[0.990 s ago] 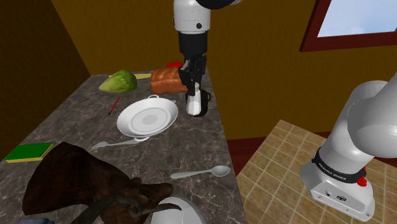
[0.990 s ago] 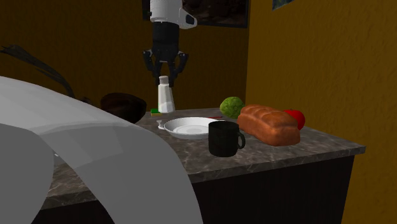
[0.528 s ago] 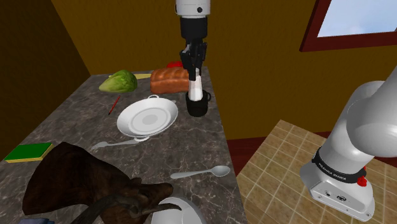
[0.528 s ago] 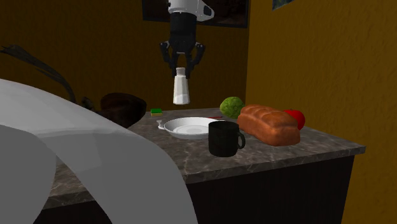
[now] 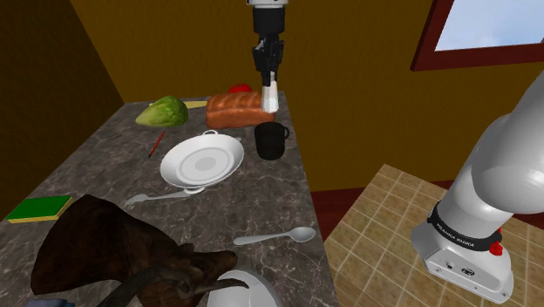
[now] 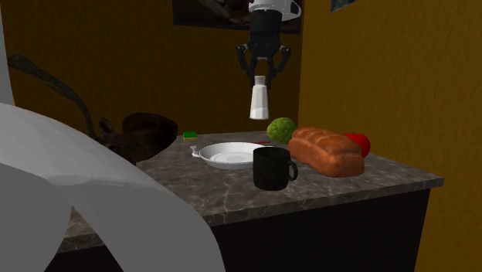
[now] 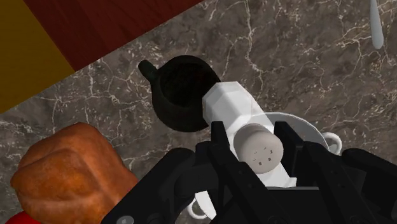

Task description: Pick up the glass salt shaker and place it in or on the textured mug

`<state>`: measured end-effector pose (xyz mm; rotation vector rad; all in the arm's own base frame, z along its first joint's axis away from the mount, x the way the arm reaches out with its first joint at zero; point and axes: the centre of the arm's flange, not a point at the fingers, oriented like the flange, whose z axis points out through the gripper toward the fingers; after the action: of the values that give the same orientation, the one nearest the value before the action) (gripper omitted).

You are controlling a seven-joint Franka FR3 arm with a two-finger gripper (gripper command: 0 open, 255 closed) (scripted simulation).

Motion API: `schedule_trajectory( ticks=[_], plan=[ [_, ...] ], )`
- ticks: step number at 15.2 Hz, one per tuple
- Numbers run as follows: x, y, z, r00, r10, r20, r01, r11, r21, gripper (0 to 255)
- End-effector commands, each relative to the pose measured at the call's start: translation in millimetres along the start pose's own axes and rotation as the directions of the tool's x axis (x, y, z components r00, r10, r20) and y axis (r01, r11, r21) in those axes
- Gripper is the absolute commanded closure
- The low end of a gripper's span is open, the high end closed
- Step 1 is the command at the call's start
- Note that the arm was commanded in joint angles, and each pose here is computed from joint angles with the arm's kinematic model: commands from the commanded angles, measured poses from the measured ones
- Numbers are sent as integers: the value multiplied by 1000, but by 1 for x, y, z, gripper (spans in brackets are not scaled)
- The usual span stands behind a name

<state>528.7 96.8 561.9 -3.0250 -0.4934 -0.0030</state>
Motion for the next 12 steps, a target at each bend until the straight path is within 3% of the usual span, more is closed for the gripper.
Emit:
schedule_trajectory(
  ticks=[1, 3, 12],
  plan=[
    [10, 23, -8, 1000, -1, 1, 1, 1000, -1, 255],
    [19, 45, -14, 1000, -1, 1, 1, 1000, -1, 255],
    [19, 48, 34, 1000, -1, 1, 1, 1000, -1, 255]
  ],
)
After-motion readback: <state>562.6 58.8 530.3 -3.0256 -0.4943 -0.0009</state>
